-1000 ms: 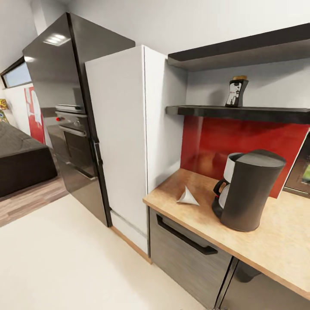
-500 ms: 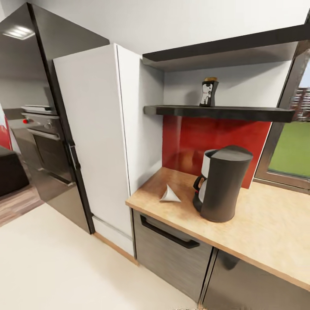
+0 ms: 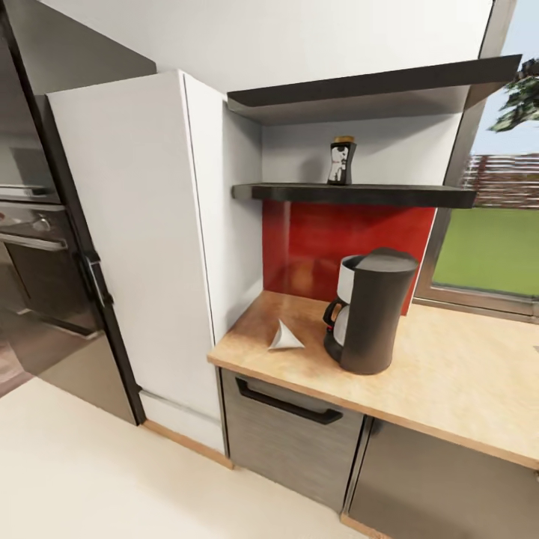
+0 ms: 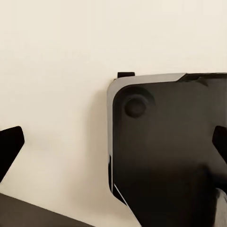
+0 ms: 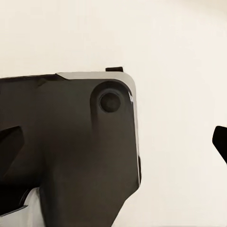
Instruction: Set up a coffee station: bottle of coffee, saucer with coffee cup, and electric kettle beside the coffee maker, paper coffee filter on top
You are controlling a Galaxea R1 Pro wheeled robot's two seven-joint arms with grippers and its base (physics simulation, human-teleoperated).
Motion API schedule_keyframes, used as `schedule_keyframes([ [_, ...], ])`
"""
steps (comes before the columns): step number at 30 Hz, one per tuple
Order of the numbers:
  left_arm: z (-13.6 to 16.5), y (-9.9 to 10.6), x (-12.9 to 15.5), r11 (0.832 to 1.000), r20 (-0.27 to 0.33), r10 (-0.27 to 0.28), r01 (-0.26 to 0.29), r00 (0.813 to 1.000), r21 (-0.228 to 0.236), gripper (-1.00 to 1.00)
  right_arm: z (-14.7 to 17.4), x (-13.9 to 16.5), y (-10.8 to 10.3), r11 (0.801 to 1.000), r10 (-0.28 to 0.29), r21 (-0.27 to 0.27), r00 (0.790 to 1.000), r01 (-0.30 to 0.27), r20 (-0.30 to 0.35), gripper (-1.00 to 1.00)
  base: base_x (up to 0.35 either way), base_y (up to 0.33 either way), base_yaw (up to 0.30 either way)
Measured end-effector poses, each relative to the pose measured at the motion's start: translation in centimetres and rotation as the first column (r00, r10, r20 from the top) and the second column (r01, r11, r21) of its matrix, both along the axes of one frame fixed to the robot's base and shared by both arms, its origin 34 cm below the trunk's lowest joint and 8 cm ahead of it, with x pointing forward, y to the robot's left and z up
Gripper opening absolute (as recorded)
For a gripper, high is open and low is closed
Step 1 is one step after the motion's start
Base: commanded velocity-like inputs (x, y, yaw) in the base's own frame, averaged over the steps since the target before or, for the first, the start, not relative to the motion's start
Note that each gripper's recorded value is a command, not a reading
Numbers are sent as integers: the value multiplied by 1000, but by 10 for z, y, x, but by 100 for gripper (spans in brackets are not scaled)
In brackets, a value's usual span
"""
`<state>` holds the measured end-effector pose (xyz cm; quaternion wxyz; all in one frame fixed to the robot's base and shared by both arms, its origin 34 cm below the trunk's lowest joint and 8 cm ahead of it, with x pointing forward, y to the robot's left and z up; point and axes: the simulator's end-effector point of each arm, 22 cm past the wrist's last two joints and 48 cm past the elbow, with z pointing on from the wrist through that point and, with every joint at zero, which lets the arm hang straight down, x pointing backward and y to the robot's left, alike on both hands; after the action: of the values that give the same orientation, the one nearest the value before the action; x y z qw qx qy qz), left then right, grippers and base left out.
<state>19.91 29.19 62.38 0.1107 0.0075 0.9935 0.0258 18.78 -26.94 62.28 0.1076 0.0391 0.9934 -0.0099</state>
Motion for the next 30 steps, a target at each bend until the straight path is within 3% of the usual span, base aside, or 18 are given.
schedule_keyframes([
  [5,0,4,0,1000,0,0,0,1000,5,100,0,-1,0,1000,1,-2,1000,-1,-2,100,126,283,-199],
  [16,0,4,-2,1000,-5,-2,2,1000,7,100,0,-1,10,1000,10,12,1000,-10,0,100,147,284,-15],
  [25,0,4,0,1000,1,-17,17,1000,6,100,0,-1,12,1000,6,14,1000,-6,-1,100,77,45,-30],
  [27,27,-8,116,999,221,-30,33,975,-11,100,0,0,10,1000,-1,11,1000,1,0,100,0,0,-232],
  [30,45,-14,156,999,311,-39,48,950,-22,100,0,-1,10,1000,-2,11,1000,2,-1,100,0,0,-251],
])
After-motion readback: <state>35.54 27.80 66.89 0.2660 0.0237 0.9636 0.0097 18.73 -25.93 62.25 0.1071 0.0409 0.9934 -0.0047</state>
